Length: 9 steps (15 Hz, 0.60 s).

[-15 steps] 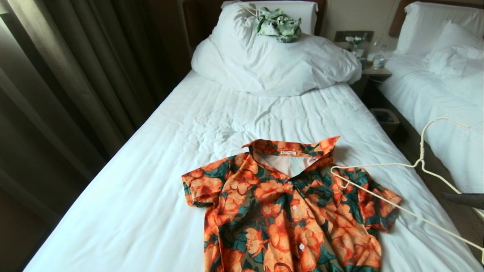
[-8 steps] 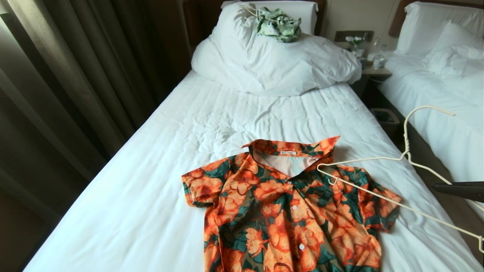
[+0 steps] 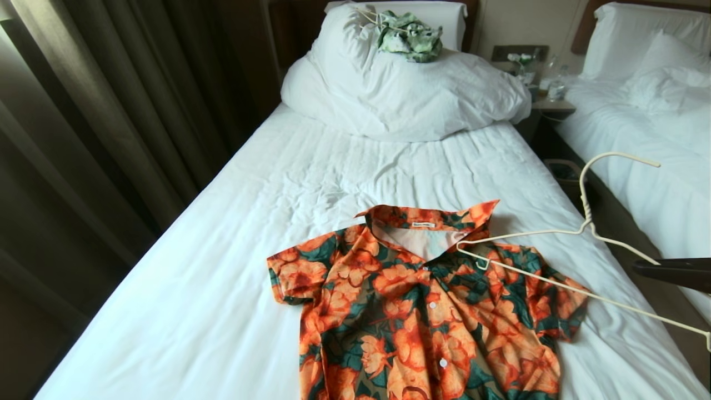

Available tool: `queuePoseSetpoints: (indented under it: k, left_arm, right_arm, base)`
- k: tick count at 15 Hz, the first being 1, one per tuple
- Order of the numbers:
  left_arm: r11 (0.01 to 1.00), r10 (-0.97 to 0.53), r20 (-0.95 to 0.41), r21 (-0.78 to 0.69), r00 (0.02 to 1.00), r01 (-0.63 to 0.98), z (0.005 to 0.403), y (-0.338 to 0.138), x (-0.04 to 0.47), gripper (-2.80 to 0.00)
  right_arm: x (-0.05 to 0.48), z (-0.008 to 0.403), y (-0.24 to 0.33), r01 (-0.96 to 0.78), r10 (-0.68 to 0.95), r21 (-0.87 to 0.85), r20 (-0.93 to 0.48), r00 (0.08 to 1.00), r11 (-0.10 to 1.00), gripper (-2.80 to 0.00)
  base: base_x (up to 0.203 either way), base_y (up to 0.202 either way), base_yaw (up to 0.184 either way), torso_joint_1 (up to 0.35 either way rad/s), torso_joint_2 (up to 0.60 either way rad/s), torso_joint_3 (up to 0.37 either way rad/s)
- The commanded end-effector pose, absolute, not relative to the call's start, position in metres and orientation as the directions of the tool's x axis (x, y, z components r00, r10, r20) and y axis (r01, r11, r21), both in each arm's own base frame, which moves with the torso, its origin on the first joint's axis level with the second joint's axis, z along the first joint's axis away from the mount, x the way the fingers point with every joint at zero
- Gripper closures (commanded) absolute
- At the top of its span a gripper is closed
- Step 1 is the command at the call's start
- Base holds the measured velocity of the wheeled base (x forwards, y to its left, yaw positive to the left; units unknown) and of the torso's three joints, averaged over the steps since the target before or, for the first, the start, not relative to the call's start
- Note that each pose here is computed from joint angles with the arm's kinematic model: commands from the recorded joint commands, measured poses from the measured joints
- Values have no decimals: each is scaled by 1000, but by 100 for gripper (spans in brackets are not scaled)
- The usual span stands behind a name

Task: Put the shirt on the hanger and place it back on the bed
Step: Lift the shirt and hanger

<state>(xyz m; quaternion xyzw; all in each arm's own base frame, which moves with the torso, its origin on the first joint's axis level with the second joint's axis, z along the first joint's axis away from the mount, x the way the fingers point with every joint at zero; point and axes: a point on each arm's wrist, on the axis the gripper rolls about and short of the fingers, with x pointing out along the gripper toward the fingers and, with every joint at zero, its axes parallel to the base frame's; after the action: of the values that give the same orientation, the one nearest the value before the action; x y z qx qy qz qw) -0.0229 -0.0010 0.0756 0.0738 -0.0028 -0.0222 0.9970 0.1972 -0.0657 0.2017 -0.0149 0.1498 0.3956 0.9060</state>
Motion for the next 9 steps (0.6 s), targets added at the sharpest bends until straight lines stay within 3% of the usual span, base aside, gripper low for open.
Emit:
queuePoseSetpoints:
  k: [1, 5, 9]
  left_arm:
    - [988, -44, 3, 148, 999, 44, 76, -1, -23, 0]
    - [988, -44, 3, 148, 999, 44, 76, -1, -23, 0]
    - [988, -44, 3, 148, 999, 44, 76, -1, -23, 0]
  right_arm:
    - [207, 195, -66, -766, 769, 134, -247, 589, 629, 0]
    - [231, 181, -57, -830, 844, 176, -204, 495, 529, 0]
    - [264, 173, -63, -917, 920, 78, -65, 386, 390, 0]
  base:
    - [0, 0, 0, 0, 0, 0]
    - [0, 0, 0, 0, 0, 0]
    - [0, 0, 0, 0, 0, 0]
